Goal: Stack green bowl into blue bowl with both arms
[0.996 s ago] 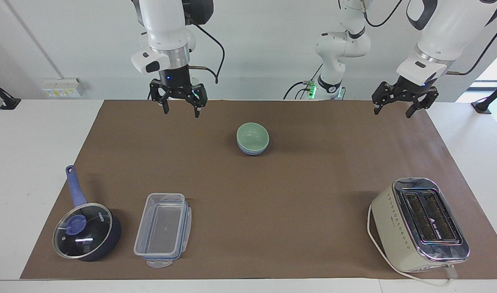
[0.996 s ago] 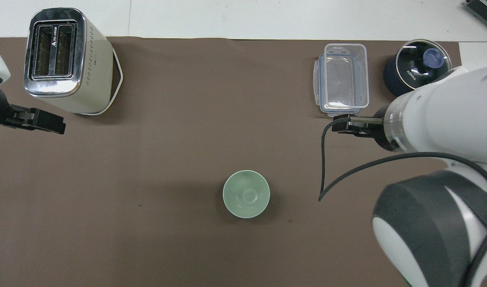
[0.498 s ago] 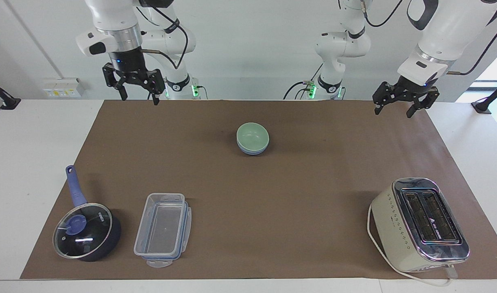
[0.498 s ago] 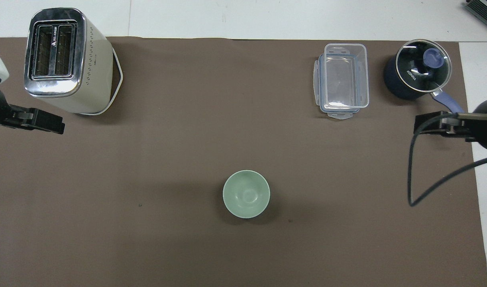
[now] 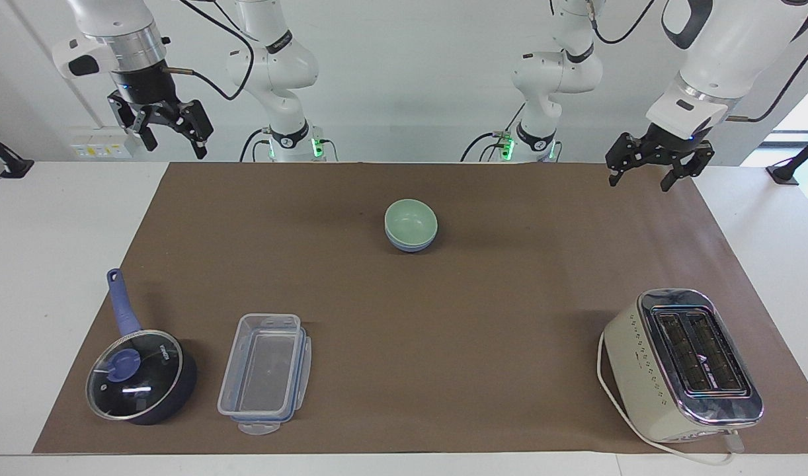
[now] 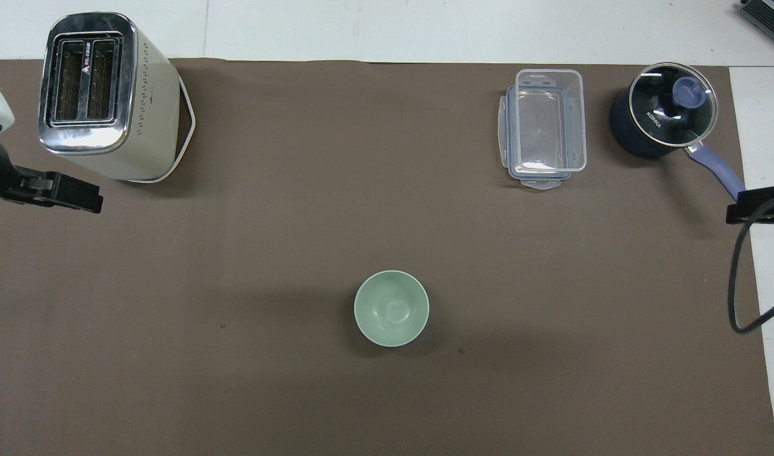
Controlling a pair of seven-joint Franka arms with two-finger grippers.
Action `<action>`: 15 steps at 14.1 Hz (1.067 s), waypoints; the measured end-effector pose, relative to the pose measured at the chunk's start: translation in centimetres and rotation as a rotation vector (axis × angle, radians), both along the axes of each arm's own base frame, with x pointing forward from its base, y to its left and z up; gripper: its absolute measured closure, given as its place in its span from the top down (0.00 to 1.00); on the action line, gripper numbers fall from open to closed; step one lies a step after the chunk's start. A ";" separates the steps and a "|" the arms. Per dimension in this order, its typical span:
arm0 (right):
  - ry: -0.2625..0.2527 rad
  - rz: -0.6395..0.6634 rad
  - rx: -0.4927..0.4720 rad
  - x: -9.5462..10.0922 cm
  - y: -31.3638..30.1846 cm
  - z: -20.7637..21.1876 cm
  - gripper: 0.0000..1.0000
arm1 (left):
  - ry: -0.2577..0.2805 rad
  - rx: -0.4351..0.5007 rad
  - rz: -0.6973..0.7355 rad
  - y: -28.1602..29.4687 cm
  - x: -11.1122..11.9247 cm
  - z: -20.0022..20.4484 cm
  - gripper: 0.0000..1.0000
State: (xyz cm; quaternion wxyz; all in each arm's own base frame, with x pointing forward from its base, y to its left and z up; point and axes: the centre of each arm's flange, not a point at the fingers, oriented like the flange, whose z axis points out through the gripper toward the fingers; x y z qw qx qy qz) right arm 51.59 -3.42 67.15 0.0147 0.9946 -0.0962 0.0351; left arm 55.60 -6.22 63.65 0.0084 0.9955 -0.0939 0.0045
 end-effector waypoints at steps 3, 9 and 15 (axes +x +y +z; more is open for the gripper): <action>0.027 0.050 0.004 -0.5 -1.9 -0.2 1.00 | 0.001 0.000 0.000 0.0 0.0 0.0 1.00; 0.086 0.078 0.037 -1.4 -0.5 -0.2 1.00 | 0.001 0.000 0.000 0.0 0.0 0.0 1.00; 0.078 0.086 0.062 -1.7 0.1 0.6 1.00 | 0.002 0.000 -0.001 0.0 0.0 0.0 1.00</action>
